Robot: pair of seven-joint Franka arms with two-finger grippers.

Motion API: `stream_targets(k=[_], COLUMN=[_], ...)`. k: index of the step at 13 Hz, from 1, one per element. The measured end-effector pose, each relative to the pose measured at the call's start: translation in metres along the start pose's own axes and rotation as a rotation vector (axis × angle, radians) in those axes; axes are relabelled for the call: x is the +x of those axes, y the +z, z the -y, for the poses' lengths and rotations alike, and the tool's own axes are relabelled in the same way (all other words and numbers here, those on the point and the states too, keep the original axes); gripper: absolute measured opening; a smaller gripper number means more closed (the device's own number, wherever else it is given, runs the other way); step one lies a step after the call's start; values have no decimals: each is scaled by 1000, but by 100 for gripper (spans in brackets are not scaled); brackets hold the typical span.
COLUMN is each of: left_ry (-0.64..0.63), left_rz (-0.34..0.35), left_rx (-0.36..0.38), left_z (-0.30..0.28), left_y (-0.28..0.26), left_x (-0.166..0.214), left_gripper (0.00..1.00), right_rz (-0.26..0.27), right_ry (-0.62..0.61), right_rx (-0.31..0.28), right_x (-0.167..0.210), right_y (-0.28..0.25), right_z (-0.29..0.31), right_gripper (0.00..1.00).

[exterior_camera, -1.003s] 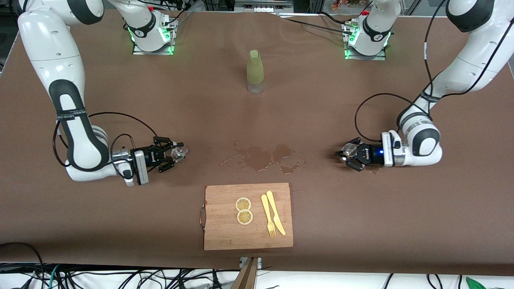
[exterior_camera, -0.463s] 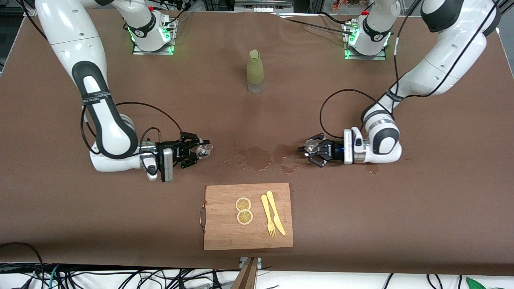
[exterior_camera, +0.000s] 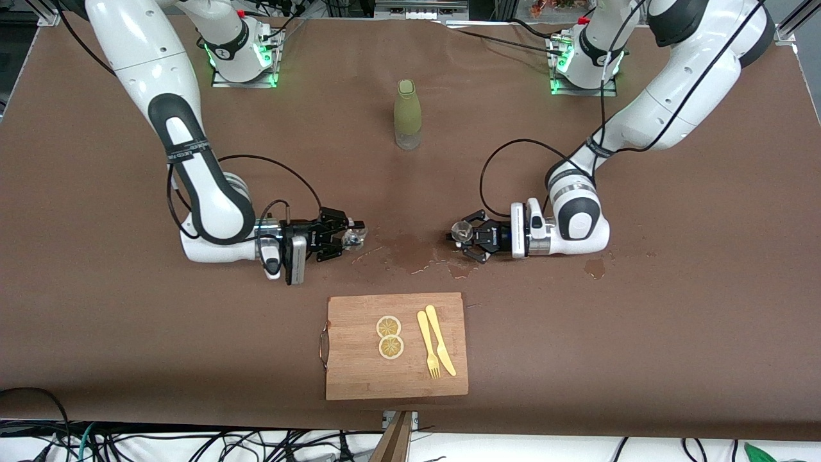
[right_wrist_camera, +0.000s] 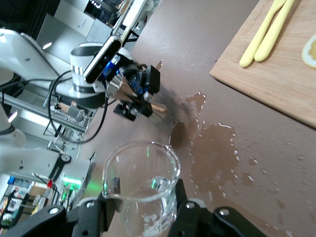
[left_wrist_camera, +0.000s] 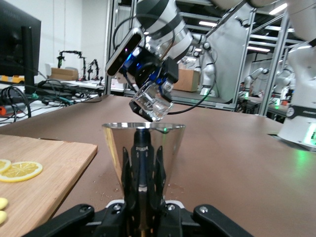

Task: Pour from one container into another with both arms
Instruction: 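Lift the beaker with the right gripper while the left gripper brings the jigger over, then raise the beaker above the jigger rim with the right gripper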

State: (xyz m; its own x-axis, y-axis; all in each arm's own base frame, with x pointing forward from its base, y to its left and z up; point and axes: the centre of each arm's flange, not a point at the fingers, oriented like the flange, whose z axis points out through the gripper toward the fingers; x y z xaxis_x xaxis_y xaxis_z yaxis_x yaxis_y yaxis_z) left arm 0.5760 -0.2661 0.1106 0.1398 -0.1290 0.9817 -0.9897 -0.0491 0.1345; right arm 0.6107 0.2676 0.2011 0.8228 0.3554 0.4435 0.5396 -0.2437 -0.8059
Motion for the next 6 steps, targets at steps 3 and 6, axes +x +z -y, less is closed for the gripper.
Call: stream_targets(k=[3,6], left_ry=[18,29], left_rz=[28,26], left_rx=[34,42], left_z=[-5,1], left_y=[21,25], left_x=[-4,-11], left_gripper=[8,8], right_rz=[11,23], right_ry=[101,229], right_rx=[-18,-22], right_x=[13,23], right_y=[17,33], right_z=[31,65], right_gripper=[49,49])
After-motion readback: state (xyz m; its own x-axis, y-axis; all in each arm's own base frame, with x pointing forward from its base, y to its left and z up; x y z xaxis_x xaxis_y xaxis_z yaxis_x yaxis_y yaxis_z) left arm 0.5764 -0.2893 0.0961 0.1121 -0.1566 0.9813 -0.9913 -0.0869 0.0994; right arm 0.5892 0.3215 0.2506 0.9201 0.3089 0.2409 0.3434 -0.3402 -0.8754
